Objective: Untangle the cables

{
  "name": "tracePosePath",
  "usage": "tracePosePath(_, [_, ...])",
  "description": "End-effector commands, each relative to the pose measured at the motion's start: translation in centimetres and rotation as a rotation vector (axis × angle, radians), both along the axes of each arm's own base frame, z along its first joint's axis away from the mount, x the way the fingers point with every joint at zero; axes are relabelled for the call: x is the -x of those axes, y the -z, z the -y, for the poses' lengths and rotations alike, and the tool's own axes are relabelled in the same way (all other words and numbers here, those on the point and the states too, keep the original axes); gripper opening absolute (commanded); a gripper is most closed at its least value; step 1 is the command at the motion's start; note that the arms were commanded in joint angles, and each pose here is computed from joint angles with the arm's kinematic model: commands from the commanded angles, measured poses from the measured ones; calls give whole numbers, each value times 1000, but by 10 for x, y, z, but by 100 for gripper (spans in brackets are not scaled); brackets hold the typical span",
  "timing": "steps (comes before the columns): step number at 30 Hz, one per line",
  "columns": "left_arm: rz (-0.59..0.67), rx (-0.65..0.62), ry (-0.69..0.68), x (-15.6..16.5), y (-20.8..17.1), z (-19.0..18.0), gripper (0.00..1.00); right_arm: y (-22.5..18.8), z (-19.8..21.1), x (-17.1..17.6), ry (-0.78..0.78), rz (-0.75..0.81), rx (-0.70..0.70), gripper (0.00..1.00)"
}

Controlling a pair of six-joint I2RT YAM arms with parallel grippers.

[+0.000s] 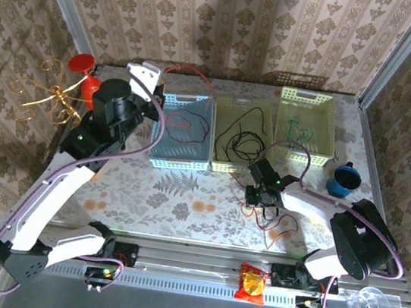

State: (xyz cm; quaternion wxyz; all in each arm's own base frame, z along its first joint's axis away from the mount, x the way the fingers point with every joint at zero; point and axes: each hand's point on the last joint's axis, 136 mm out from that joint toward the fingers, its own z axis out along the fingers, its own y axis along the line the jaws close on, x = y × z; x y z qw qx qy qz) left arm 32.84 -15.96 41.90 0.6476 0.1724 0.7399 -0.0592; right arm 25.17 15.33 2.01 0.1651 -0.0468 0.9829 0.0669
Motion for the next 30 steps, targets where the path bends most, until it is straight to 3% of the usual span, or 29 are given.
tracePosePath(1, [-52, 7, -47, -34, 25, -6, 0, -6, 3, 0, 11, 16, -3, 12])
tracePosePath(6, [-248, 83, -70, -83, 107, -8, 0, -13, -4, 0, -18, 19, -28, 12])
tracePosePath(10, [-430, 132, -73, -104, 173, -5, 0, -15, -4, 2, -28, 19, -33, 13])
tracePosePath(11, [-455, 123, -74, -105, 183, -4, 15, -15, -4, 3, -34, 16, -35, 13])
tracePosePath(13, [-498, 101, -87, -104, 196, -3, 61, -14, -4, 5, -39, 6, -36, 14])
tracePosePath(15, [-506, 76, -104, -101, 196, -3, 85, -14, -5, 6, -47, 1, -40, 14])
tracePosePath(16, [-498, 62, -111, -98, 194, -4, 89, -14, -6, 7, -49, -1, -40, 15])
tracePosePath(19, [-471, 12, -64, -83, 184, 6, 96, -14, -6, 6, -48, 0, -42, 15])
tracePosePath(22, [-475, -47, 99, -51, 186, 42, 98, -14, -4, 6, -38, 0, -38, 16])
tracePosePath(26, [-536, -126, 364, 8, 222, 101, 100, -14, -4, 5, -33, 2, -40, 23])
tracePosePath(30, [-597, -165, 500, 50, 257, 142, 100, -9, -6, 9, -42, -21, -44, 28])
